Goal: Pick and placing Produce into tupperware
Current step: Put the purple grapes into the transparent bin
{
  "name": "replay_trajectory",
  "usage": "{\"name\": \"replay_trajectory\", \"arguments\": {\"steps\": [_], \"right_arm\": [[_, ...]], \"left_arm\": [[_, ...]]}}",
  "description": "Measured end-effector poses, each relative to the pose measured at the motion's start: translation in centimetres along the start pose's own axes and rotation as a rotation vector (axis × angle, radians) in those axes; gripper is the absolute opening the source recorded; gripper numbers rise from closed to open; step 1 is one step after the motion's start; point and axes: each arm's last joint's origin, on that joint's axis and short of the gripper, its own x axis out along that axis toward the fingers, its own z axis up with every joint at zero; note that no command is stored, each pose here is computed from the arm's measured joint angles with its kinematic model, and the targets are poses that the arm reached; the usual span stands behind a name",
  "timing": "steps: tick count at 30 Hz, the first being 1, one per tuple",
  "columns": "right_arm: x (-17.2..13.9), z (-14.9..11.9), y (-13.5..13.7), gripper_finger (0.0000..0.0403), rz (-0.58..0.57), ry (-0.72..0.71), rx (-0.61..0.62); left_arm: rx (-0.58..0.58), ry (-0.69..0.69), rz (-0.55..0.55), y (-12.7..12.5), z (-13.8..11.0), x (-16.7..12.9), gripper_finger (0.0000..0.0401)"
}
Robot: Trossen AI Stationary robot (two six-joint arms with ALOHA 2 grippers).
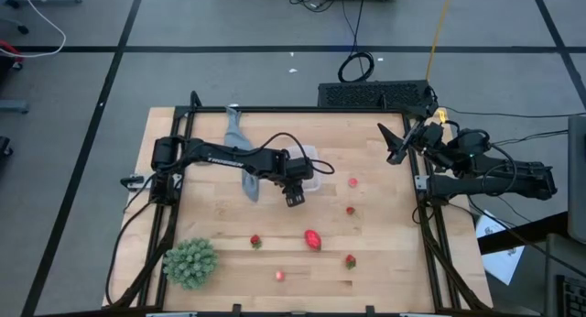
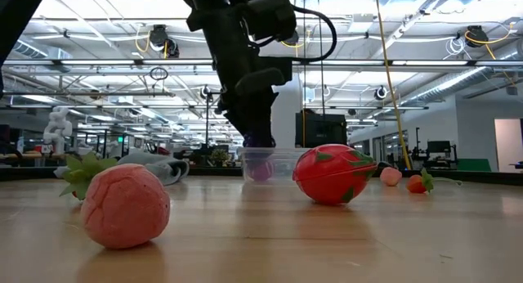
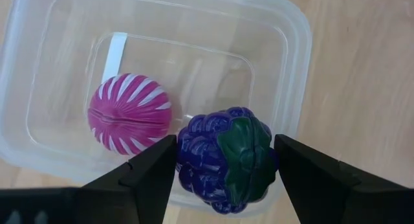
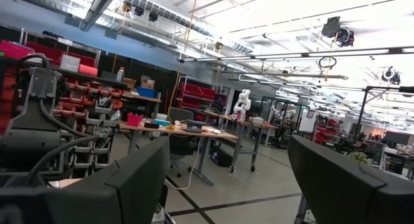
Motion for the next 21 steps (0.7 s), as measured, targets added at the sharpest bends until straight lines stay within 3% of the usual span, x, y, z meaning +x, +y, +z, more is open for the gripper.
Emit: {"name": "replay_trajectory", "arguments": {"steps": [21], "right_arm": [[0.0,0.0,0.0,0.0309,0.0,0.0,-0.003]], "left_arm": [[0.013,0.009,0.008,-0.12,-0.13,0.15,0.0257]]}}
